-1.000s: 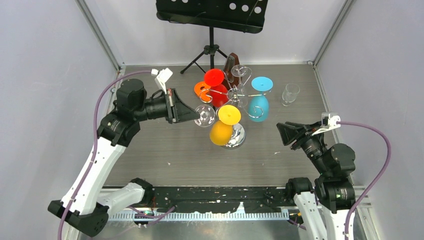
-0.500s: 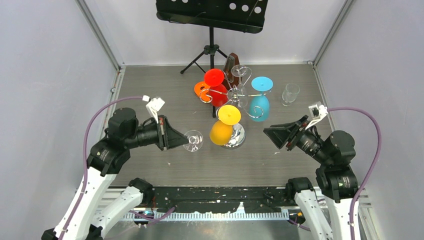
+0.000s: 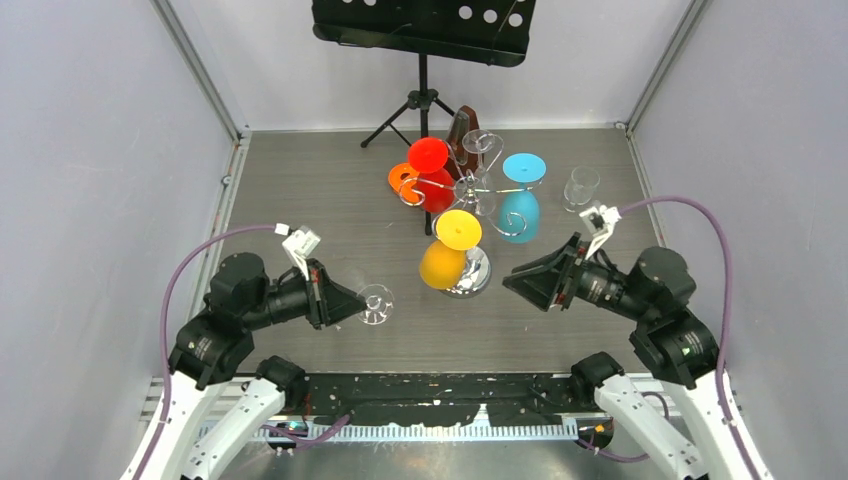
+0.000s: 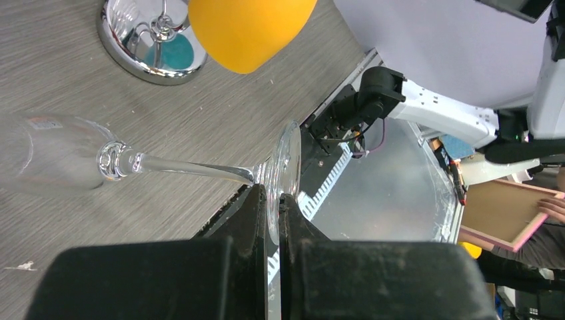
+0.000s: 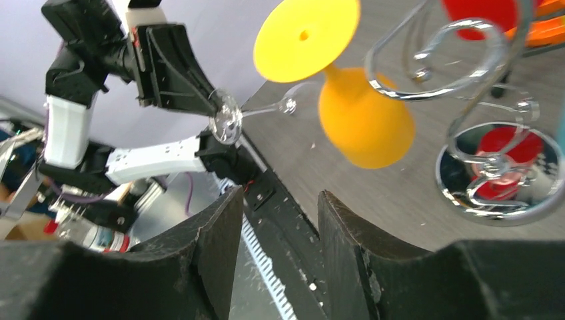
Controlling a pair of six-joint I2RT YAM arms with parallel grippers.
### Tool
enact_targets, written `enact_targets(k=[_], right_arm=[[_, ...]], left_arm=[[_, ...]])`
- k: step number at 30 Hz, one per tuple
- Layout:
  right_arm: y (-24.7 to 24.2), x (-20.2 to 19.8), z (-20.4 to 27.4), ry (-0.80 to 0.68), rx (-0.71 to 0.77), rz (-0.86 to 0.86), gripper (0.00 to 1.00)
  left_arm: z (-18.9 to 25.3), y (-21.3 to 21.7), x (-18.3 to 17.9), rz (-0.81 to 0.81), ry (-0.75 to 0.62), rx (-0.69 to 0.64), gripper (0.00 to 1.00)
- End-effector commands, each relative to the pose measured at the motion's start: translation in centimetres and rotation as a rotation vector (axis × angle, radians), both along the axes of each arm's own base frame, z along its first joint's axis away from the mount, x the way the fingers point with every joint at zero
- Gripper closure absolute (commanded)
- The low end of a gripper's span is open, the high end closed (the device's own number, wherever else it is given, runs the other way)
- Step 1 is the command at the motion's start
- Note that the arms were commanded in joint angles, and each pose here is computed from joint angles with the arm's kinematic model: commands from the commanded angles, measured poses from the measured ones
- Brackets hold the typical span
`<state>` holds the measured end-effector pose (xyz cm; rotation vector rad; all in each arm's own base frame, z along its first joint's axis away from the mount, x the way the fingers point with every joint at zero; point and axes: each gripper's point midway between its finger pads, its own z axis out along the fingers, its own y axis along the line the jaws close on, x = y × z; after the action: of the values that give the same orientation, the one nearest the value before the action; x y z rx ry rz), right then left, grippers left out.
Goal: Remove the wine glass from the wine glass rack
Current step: Place the wine glass at the center of the board.
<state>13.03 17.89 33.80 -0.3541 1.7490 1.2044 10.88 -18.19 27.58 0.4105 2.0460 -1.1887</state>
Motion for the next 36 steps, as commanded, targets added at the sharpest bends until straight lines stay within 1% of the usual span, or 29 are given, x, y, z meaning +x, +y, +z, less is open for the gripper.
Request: enact_targets(k=[1, 4, 7, 8, 19, 25, 29, 36], right_arm=[[2.2, -0.3, 0.9, -0.020, -0.007, 0.045, 0.48], [4.2, -1.2, 0.6, -0.009, -0.029, 0.103, 0.48], [5.3, -1.0, 0.4, 0.001, -0.033, 0.098, 0.48], [5.8, -1.6, 0.4, 0.002, -0.033, 0.122, 0.48], [9.6, -3.3, -1.4, 0.065, -0.054, 0.145, 0.49], [11.0, -3.0, -2.7, 0.107, -0.035, 0.098, 0.50], [11.8, -3.1, -2.8, 0.148, 0.011, 0.071, 0.50], [13.7, -3.5, -2.7, 0.195, 0.071, 0.065, 0.46]], left_arm=[[2.4, -0.1, 0.6, -0.006, -0.171, -0.048, 1.00], [2.3, 0.0, 0.5, -0.006, -0.212, -0.053, 1.00], [2.3, 0.1, 0.2, -0.008, -0.253, -0.061, 1.00], [2.3, 0.2, 0.1, -0.008, -0.269, -0.066, 1.00], [3.6, 0.7, -1.5, -0.031, -0.474, -0.141, 1.00], [3.8, 0.1, -3.1, -0.135, -0.521, -0.180, 1.00], [4.1, -0.2, -4.3, -0.204, -0.542, -0.195, 1.00], [4.7, -0.4, -5.8, -0.287, -0.591, -0.216, 1.00]])
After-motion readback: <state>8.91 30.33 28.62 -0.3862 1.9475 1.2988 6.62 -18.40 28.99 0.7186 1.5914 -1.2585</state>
